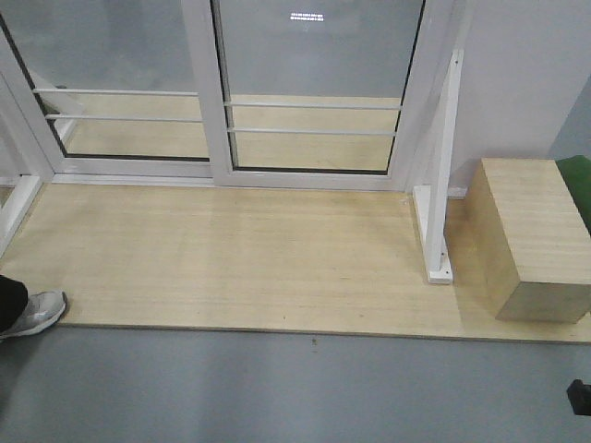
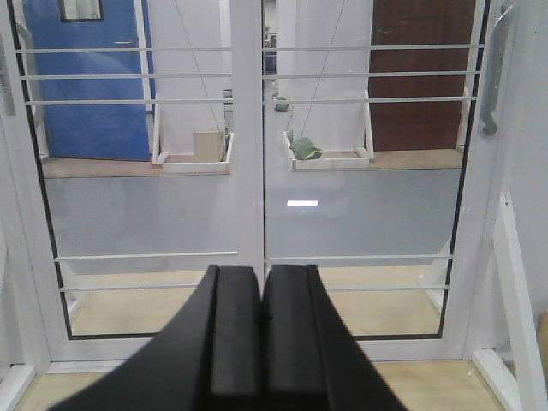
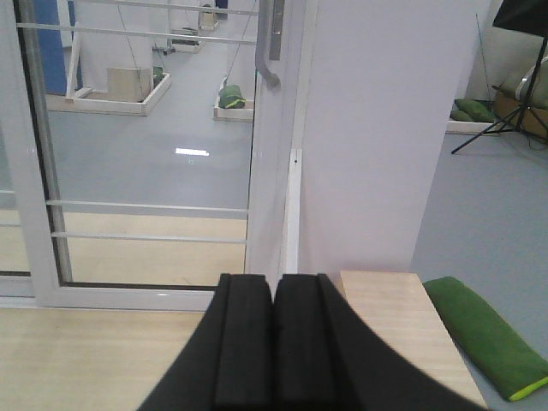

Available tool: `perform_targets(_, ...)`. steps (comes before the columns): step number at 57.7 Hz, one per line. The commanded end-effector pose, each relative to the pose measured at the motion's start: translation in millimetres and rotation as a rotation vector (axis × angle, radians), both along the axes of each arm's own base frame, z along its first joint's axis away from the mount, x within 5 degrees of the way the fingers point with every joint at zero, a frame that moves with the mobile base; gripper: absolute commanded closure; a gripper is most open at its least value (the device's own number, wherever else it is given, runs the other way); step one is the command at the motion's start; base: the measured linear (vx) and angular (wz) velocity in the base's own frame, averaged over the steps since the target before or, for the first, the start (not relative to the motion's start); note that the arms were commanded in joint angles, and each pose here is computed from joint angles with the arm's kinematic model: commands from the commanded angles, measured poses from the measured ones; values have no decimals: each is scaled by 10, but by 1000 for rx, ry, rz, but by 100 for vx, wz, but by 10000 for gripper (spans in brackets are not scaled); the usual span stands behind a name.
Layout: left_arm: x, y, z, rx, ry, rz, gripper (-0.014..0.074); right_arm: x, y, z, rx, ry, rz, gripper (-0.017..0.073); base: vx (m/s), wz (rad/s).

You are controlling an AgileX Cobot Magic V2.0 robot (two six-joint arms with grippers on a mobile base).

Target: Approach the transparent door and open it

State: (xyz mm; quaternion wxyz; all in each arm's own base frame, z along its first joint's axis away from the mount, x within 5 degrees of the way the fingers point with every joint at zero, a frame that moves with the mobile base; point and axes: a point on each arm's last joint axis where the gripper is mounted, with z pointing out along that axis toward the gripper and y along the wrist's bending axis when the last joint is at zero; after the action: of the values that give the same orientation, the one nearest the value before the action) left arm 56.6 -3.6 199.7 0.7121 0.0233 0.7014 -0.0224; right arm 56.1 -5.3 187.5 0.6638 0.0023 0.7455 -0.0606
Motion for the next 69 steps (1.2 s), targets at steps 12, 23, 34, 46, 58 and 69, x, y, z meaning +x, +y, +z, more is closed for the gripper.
perform_targets(12, 1, -3, -32, -6, -58, -5, 599, 2, -3, 31, -7, -76, -4, 567, 45, -11)
perform_targets(23, 1, -3, -32, -6, -58, -5, 599, 2, -3, 31, -7, -76, -4, 567, 43, -10)
perform_targets(34, 1, -3, -32, -6, -58, -5, 599, 2, -3, 31, -7, -76, -4, 567, 41, -8)
perform_targets(46, 1, -3, -32, -6, -58, -5, 599, 2, -3, 31, -7, -76, -4, 567, 39, -5)
perform_targets(58, 1, -3, -32, -6, -58, -5, 599, 2, -3, 31, -7, -76, -4, 567, 36, -2)
perform_targets(69, 1, -3, -32, -6, -58, -5, 599, 2, -3, 31, -7, -76, -4, 567, 32, 0)
